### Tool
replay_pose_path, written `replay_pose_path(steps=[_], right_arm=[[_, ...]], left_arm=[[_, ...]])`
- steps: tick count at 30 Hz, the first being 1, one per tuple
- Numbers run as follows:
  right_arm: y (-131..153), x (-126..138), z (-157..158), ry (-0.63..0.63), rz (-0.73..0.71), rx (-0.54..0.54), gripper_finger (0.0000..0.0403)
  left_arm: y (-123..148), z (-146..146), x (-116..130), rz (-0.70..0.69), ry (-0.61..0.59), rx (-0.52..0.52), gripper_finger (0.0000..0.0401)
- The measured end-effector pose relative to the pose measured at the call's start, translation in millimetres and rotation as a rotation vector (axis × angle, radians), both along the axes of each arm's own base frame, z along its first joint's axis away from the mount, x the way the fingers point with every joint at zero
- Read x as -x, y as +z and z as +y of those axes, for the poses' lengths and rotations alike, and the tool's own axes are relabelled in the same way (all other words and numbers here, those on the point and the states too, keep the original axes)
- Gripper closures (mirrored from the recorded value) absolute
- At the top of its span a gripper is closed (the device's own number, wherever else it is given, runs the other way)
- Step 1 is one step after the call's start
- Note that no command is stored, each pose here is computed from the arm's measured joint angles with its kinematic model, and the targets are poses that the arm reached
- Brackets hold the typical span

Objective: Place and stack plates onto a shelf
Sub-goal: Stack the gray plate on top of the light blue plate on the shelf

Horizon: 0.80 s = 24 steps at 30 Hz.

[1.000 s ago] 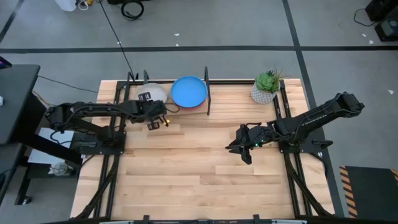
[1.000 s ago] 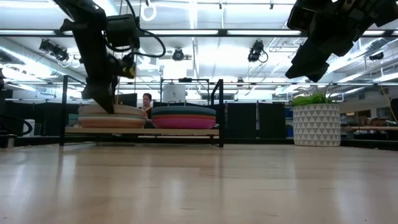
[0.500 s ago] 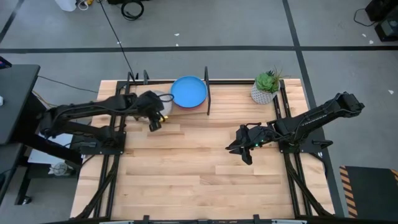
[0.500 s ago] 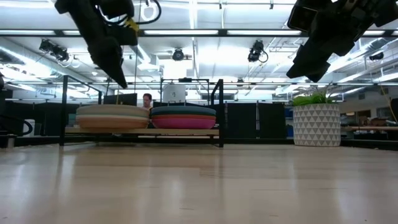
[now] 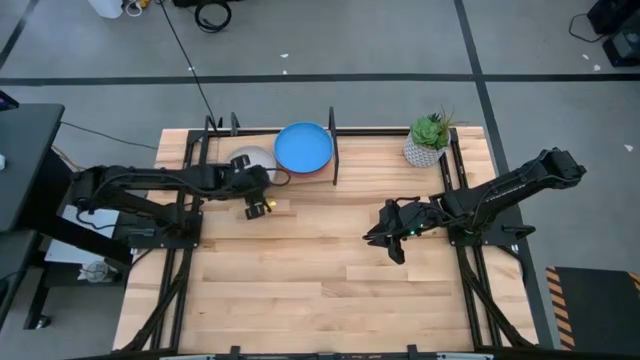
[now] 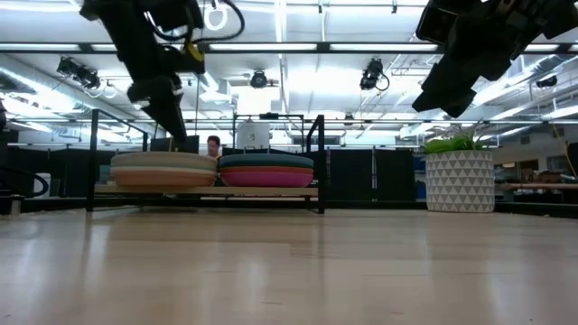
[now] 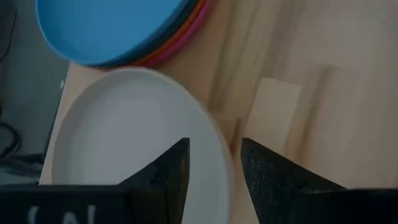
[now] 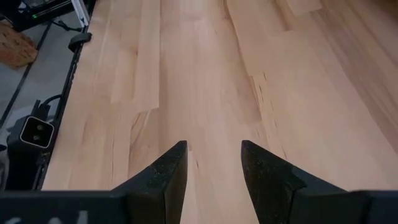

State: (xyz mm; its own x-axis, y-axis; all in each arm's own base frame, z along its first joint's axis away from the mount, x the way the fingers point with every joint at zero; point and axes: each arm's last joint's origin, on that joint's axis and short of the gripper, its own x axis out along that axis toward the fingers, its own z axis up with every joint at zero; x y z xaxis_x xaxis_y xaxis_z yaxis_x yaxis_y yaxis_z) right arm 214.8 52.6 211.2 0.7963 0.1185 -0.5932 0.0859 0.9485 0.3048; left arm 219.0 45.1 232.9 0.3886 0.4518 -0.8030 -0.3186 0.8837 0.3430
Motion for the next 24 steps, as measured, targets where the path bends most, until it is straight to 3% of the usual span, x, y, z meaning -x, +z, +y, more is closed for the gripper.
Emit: replay_pose_path(steps=[9, 15, 24], right_arm=[[0.1, -0.1, -0.1, 0.005, -0.003, 0.009, 0.0245], [0.1, 0.0, -0.1, 0.004, -0.002, 0.008, 0.0245], [0.0, 0.0, -0.1, 0.003, -0.002, 0.007, 0.0245]], left_arm=[[-21.0, 14.3, -11.1, 0.094, 0.027, 0.008, 0.0251], [-23.9, 27.5, -7.6, 0.171, 0.051, -0.076, 0.0251], [-15.3, 30.6, -8.0, 0.138, 0.029, -0.065, 0.0251]])
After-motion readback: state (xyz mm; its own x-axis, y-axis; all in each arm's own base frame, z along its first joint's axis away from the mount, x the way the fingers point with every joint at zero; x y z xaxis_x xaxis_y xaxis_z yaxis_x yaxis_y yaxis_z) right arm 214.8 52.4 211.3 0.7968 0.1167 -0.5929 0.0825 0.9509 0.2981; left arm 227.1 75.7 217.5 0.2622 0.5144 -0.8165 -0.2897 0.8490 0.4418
